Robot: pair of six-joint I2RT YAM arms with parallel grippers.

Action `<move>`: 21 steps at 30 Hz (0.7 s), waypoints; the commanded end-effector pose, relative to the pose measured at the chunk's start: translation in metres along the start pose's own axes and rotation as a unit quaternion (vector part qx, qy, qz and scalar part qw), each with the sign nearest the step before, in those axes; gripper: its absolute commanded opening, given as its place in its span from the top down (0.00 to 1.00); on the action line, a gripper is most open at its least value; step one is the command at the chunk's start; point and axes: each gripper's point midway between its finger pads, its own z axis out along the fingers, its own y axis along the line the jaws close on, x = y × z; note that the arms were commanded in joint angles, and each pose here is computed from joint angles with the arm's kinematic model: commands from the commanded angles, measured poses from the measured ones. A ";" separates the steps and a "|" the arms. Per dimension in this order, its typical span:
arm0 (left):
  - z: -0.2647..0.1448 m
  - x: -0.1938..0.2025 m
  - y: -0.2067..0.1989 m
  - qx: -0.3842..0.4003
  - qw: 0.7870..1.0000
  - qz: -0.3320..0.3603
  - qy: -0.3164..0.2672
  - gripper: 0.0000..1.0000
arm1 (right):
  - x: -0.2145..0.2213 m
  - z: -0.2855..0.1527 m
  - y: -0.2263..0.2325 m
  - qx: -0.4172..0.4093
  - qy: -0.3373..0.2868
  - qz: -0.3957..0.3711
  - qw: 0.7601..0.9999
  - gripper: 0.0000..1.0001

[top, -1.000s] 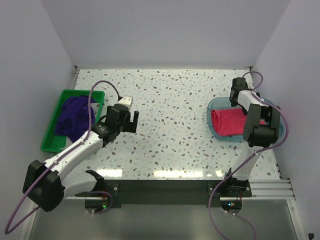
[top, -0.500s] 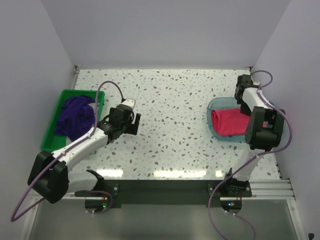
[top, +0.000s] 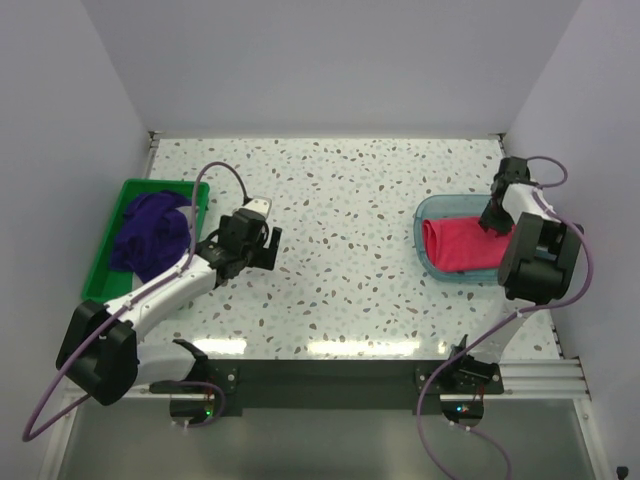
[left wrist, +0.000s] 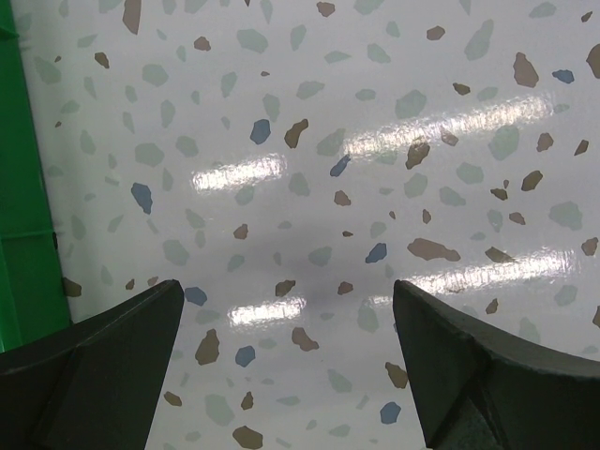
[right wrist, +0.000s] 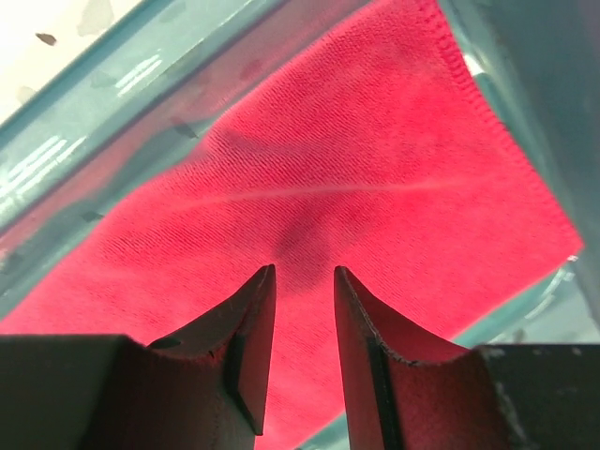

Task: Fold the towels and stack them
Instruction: Neatly place the folded towel into the bin

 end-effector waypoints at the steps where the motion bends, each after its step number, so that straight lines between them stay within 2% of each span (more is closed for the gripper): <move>1: 0.001 -0.010 0.000 -0.002 1.000 -0.002 -0.017 0.01 | -0.004 0.016 0.017 -0.055 -0.001 0.052 0.997 0.64; 9: 0.002 -0.009 0.002 -0.008 1.000 -0.003 -0.015 0.01 | 0.022 0.036 -0.012 -0.021 0.036 0.113 0.993 0.60; 17: 0.003 -0.008 0.002 -0.008 1.000 -0.001 -0.012 0.01 | 0.037 0.028 -0.036 0.030 0.050 0.143 0.988 0.59; 21: 0.003 -0.008 0.002 -0.008 1.000 -0.002 -0.013 0.01 | 0.031 0.020 -0.041 0.039 0.039 0.140 0.989 0.59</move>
